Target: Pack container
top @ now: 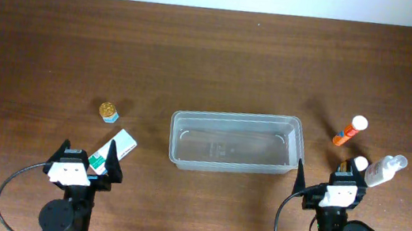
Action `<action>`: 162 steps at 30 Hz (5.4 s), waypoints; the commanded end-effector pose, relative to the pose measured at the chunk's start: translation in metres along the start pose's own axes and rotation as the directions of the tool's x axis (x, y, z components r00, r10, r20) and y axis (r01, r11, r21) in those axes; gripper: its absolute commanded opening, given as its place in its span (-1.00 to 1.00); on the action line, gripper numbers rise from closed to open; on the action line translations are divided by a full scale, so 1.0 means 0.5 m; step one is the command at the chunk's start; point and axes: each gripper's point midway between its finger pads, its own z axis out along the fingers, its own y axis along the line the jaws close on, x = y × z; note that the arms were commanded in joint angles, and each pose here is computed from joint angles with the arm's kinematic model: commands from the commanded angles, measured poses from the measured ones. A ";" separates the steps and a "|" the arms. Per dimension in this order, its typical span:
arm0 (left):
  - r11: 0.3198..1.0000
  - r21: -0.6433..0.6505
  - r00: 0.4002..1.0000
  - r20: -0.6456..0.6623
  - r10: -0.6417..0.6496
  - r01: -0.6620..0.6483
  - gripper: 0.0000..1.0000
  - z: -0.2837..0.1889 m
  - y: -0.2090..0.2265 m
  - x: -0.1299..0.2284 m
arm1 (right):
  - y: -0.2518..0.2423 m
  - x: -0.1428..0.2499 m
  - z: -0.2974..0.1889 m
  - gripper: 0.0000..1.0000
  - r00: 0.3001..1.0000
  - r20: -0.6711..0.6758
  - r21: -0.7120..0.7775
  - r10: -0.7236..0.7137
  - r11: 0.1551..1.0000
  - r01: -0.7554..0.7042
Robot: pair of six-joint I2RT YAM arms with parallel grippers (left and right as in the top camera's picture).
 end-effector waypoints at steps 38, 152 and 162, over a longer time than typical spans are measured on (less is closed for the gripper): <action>1.000 0.010 1.000 0.003 0.009 -0.009 0.99 0.000 -0.004 0.002 | 0.002 0.004 0.000 0.97 1.000 -0.003 -0.003 0.004 1.000 -0.004; 1.000 -0.014 0.509 -0.860 -0.025 0.025 0.99 0.062 -0.037 -0.041 | -0.170 0.134 0.270 -0.67 0.011 -0.941 0.324 0.339 0.909 -0.262; 1.000 -0.014 0.509 -0.860 -0.024 0.025 0.99 0.062 -0.037 -0.041 | -0.176 -0.028 0.231 -0.72 0.140 -0.927 0.301 0.348 0.912 -0.278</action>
